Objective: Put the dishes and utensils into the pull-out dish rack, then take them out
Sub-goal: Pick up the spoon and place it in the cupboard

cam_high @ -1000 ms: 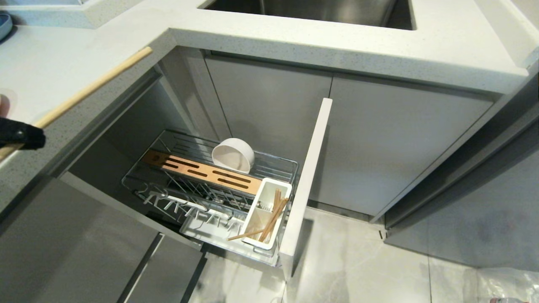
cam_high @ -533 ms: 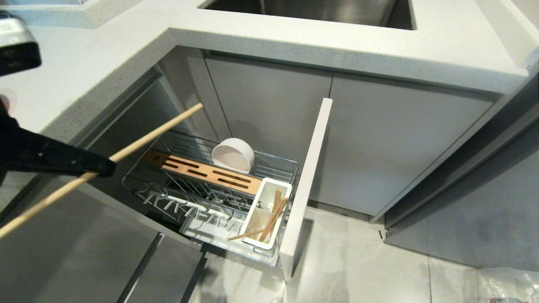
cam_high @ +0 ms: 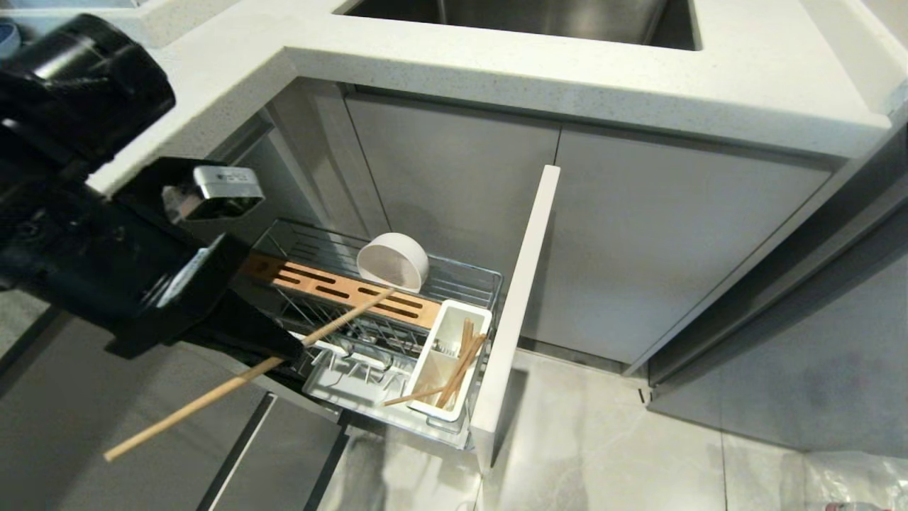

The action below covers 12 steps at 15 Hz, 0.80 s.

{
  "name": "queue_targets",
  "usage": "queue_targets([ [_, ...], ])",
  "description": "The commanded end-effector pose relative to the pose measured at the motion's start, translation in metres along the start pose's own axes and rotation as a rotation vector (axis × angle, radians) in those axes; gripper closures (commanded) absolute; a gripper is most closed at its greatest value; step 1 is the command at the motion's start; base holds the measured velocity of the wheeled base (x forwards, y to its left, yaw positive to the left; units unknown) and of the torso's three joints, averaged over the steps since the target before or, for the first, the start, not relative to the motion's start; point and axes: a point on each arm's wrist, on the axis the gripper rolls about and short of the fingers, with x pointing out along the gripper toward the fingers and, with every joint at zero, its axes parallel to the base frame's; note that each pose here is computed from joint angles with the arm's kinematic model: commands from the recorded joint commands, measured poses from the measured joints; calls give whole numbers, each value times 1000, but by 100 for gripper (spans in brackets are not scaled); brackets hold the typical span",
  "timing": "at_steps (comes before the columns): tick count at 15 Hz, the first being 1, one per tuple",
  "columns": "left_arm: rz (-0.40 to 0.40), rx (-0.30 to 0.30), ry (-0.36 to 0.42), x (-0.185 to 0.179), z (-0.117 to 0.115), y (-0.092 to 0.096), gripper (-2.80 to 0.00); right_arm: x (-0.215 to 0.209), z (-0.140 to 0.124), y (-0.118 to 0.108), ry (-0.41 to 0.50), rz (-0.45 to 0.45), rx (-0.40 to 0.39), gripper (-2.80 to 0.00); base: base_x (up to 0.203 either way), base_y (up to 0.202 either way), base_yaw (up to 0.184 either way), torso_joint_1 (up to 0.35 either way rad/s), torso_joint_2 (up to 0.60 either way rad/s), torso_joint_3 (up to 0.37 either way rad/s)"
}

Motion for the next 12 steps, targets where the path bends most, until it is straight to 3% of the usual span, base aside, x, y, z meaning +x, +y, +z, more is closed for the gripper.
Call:
queue_targets([
  [1,16,-15,86,24,8,-3,0,0,0,0,1,0,0,0,0,0,0,0,0,0],
  [7,83,-153,268,97,34,-3,0,0,0,0,1,0,0,0,0,0,0,0,0,0],
  [12,130,-225,310,136,51,3,0,0,0,0,1,0,0,0,0,0,0,0,0,0],
])
